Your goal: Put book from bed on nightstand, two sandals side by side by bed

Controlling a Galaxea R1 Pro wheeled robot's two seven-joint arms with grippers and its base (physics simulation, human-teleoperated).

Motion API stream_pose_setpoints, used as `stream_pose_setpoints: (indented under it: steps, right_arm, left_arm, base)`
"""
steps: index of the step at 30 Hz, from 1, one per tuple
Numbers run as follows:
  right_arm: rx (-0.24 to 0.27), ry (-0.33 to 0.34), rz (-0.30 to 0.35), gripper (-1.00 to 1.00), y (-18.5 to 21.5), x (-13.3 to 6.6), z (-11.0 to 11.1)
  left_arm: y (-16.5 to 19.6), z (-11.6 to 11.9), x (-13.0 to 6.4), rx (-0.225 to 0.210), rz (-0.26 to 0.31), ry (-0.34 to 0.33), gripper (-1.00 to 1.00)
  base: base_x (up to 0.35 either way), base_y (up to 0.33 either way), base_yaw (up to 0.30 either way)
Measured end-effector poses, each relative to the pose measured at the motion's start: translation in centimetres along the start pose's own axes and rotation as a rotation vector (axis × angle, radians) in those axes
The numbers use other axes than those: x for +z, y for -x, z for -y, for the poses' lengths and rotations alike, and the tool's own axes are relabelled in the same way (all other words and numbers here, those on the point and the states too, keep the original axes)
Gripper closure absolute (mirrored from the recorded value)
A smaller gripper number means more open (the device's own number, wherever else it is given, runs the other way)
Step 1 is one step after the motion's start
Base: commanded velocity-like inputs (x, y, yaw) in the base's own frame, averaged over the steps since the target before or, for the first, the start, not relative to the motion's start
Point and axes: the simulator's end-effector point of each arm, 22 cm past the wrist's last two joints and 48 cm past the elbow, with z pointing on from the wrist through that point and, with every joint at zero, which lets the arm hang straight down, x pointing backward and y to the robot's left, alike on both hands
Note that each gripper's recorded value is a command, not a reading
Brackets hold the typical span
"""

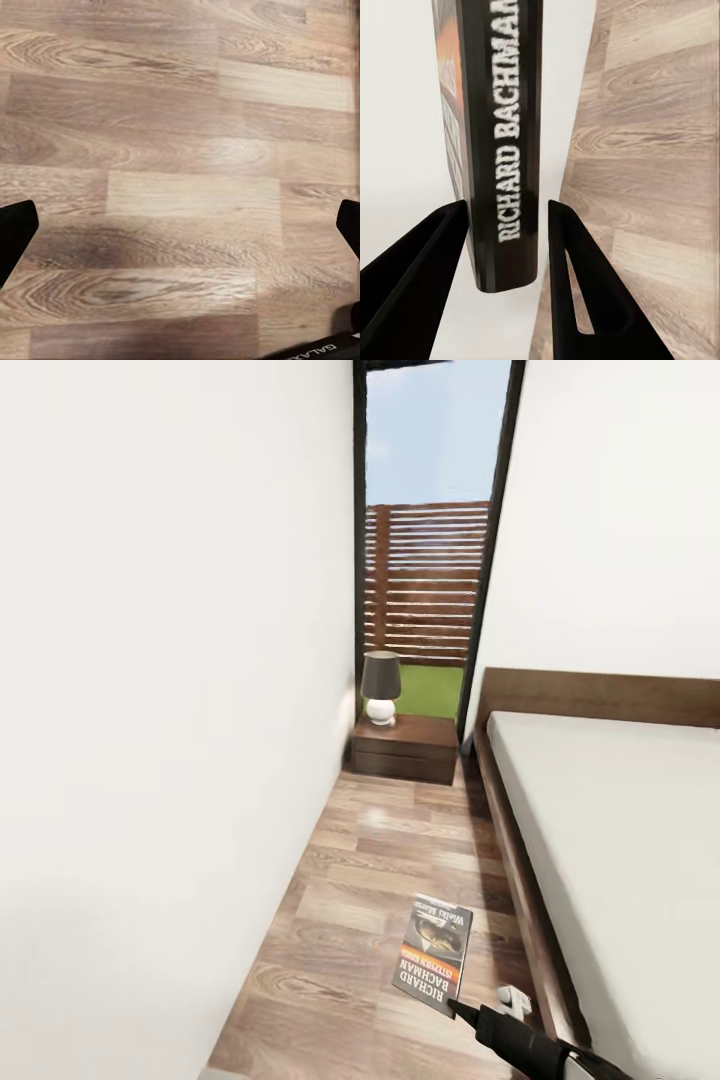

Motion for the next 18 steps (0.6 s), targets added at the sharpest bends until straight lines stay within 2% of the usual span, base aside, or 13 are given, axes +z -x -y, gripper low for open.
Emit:
stream_pose_setpoints:
  steps: [5, 18]
  right_arm:
    - [0.001, 0.000, 0.002, 1.00, 0.05, -0.01, -0.03]
    - [0.001, 0.000, 0.001, 1.00, 0.02, -0.01, -0.02]
  left_arm:
    - [0.00, 0.02, -0.02, 0.000, 0.000, 0.000, -1.00]
    - [0.01, -0.04, -0.03, 0.000, 0.001, 0.001, -1.00]
  base:
    - [0.284, 0.000, -0.156]
    - [0.320, 0.000, -0.006]
